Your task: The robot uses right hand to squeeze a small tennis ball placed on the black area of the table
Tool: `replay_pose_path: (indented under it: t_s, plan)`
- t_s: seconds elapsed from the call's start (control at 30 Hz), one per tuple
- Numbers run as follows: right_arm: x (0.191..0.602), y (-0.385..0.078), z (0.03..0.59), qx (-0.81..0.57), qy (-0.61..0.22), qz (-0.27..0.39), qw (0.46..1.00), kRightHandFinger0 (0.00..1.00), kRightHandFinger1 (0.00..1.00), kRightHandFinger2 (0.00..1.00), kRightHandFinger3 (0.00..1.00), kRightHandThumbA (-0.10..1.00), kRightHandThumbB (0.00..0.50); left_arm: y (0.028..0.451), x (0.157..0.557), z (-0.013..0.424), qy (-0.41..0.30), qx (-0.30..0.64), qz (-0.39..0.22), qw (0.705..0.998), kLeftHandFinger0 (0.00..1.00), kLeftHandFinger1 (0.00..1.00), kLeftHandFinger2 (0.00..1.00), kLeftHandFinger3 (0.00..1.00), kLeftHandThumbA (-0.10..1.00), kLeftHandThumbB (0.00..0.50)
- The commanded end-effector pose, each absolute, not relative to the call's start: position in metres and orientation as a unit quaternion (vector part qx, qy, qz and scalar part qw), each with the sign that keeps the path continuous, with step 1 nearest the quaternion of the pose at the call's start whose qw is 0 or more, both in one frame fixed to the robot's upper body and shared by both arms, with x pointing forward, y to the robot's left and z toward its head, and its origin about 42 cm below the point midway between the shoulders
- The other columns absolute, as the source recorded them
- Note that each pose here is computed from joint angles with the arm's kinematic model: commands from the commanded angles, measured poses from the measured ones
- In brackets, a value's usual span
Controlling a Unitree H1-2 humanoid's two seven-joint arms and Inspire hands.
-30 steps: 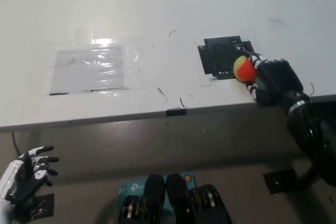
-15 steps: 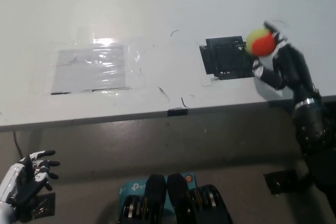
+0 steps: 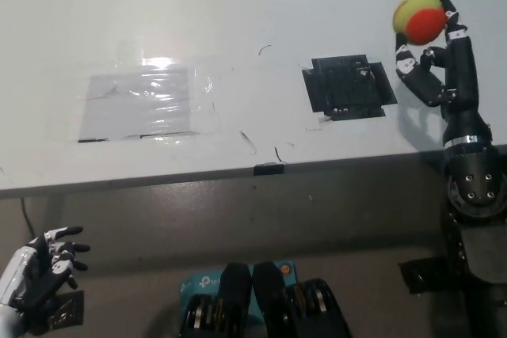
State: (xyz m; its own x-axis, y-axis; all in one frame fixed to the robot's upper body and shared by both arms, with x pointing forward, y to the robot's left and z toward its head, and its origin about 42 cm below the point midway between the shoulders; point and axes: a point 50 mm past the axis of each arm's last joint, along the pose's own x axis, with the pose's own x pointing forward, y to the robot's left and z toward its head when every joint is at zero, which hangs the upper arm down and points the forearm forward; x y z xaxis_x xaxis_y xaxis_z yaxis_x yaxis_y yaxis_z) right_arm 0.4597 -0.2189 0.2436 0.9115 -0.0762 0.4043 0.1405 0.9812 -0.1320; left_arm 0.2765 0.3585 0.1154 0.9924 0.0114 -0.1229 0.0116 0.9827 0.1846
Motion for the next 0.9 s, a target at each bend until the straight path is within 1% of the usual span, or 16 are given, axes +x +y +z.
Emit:
replay_pose_path:
  t_s: [0.0,0.03,0.1,0.13,0.17,0.2,0.3,0.37,0.5,0.53,0.57,0.63,0.67,0.8,0.83,0.87]
  plan:
    - [0.450,-0.225,0.260,0.018,-0.211,-0.040,0.976,0.00,0.00,0.07,0.11,-0.10,0.162,0.364,0.279,0.129,0.032,0.096,0.010,0.995,0.35,0.45,0.57,0.69,0.32,0.000]
    - [0.448,-0.226,0.257,0.017,-0.215,-0.041,0.976,0.00,0.00,0.10,0.12,-0.10,0.151,0.363,0.279,0.130,0.035,0.098,0.012,0.994,0.36,0.45,0.58,0.69,0.35,0.005]
    - [0.444,-0.225,0.255,0.019,-0.215,-0.042,0.975,0.00,0.00,0.11,0.12,-0.10,0.158,0.365,0.280,0.131,0.031,0.101,0.011,0.994,0.36,0.46,0.59,0.69,0.35,0.000]
    - [0.439,-0.224,0.252,0.021,-0.218,-0.045,0.975,0.00,0.00,0.12,0.11,-0.10,0.171,0.364,0.280,0.131,0.032,0.100,0.012,0.994,0.36,0.46,0.58,0.69,0.35,0.001]
    - [0.435,-0.222,0.250,0.026,-0.220,-0.050,0.974,0.00,0.00,0.11,0.11,-0.10,0.196,0.365,0.279,0.131,0.036,0.096,0.014,0.995,0.36,0.46,0.58,0.68,0.35,0.006]
    - [0.435,-0.222,0.250,0.027,-0.220,-0.051,0.974,0.00,0.00,0.10,0.11,-0.10,0.204,0.365,0.279,0.131,0.037,0.095,0.015,0.995,0.36,0.46,0.58,0.68,0.35,0.005]
    - [0.426,-0.220,0.242,0.044,-0.222,-0.048,0.973,0.00,0.00,0.07,0.10,-0.10,0.191,0.364,0.280,0.133,0.032,0.096,0.011,0.995,0.36,0.45,0.58,0.68,0.35,0.000]
    - [0.422,-0.218,0.240,0.048,-0.221,-0.052,0.973,0.00,0.00,0.06,0.09,-0.10,0.188,0.364,0.280,0.132,0.032,0.096,0.010,0.995,0.35,0.45,0.59,0.69,0.32,0.000]
    - [0.417,-0.217,0.234,0.061,-0.217,-0.057,0.973,0.00,0.00,0.01,0.08,-0.10,0.179,0.364,0.280,0.132,0.034,0.095,0.012,0.995,0.35,0.45,0.58,0.69,0.31,0.000]
    - [0.415,-0.217,0.233,0.059,-0.215,-0.058,0.973,0.00,0.00,0.01,0.08,-0.10,0.173,0.364,0.280,0.132,0.033,0.094,0.011,0.995,0.33,0.44,0.57,0.68,0.34,0.011]
    - [0.413,-0.217,0.231,0.055,-0.213,-0.064,0.973,0.00,0.00,0.01,0.08,-0.10,0.171,0.363,0.280,0.133,0.032,0.095,0.009,0.995,0.32,0.44,0.56,0.67,0.36,0.006]
    - [0.412,-0.217,0.230,0.056,-0.213,-0.066,0.973,0.00,0.00,0.02,0.08,-0.10,0.161,0.363,0.280,0.133,0.036,0.090,0.012,0.995,0.33,0.44,0.55,0.65,0.37,0.018]
    - [0.410,-0.217,0.229,0.054,-0.211,-0.069,0.973,0.00,0.00,0.04,0.10,-0.10,0.155,0.363,0.280,0.133,0.034,0.092,0.010,0.995,0.33,0.43,0.55,0.65,0.36,0.009]
    - [0.408,-0.216,0.228,0.054,-0.218,-0.072,0.972,0.00,0.00,0.07,0.10,-0.10,0.151,0.363,0.280,0.133,0.036,0.094,0.010,0.995,0.36,0.44,0.56,0.68,0.35,0.010]
    - [0.409,-0.217,0.227,0.051,-0.220,-0.073,0.971,0.00,0.00,0.07,0.10,-0.10,0.149,0.363,0.281,0.132,0.032,0.094,0.010,0.995,0.33,0.43,0.56,0.68,0.34,0.004]
    - [0.409,-0.218,0.226,0.051,-0.219,-0.073,0.972,0.00,0.00,0.07,0.11,-0.10,0.147,0.363,0.280,0.132,0.034,0.094,0.010,0.995,0.32,0.43,0.56,0.68,0.33,0.000]
